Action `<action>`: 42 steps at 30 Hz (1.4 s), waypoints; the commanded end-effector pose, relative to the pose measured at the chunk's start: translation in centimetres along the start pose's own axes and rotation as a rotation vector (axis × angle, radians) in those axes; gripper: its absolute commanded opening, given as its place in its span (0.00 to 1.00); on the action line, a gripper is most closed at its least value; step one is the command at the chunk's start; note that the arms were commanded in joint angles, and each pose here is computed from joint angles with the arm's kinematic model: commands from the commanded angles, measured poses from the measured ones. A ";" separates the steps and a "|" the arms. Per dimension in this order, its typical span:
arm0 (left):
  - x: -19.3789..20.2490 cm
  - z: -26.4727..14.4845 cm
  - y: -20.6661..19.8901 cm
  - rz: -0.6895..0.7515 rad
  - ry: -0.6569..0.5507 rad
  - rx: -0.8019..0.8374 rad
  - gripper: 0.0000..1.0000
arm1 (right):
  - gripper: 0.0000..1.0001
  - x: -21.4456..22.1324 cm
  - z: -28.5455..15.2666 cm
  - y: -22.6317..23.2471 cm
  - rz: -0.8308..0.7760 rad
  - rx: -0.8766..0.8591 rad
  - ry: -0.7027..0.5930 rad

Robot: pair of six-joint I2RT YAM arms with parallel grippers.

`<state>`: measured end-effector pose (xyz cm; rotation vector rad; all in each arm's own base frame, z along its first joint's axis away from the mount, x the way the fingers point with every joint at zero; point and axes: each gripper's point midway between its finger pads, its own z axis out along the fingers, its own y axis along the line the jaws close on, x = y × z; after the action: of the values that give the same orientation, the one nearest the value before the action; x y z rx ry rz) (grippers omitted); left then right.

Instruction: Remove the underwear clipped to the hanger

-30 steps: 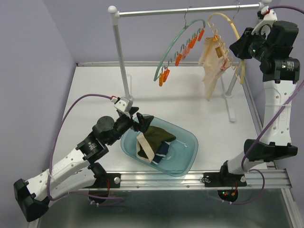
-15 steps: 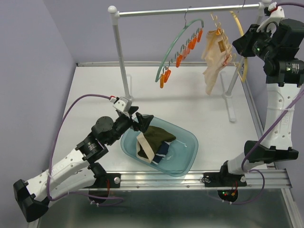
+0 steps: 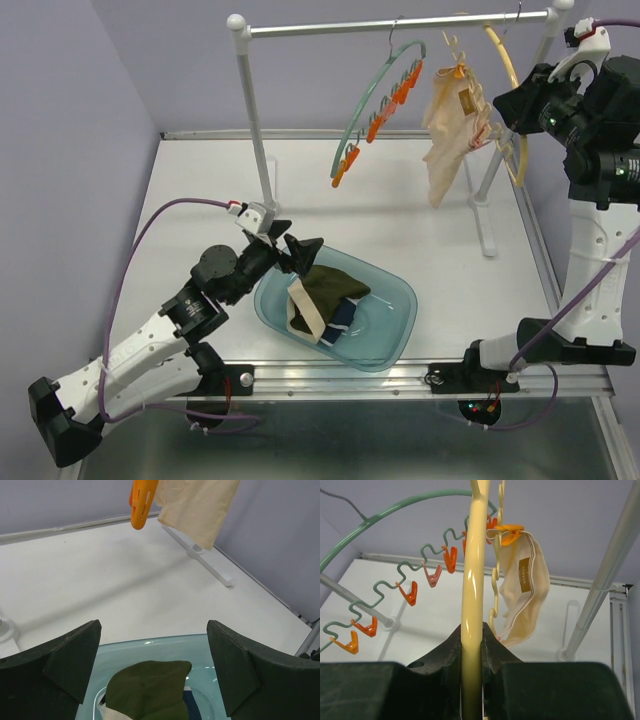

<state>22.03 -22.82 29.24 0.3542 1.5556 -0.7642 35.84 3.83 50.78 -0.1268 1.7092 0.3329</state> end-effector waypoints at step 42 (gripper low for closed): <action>-1.8 10.0 -6.0 0.601 -0.392 0.320 0.98 | 0.01 17.6 -14.2 11.5 -0.005 -0.537 0.194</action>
<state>25.96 -33.22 27.69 0.8593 1.0563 -0.6138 16.97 11.33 36.34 -0.4912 1.8339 0.7150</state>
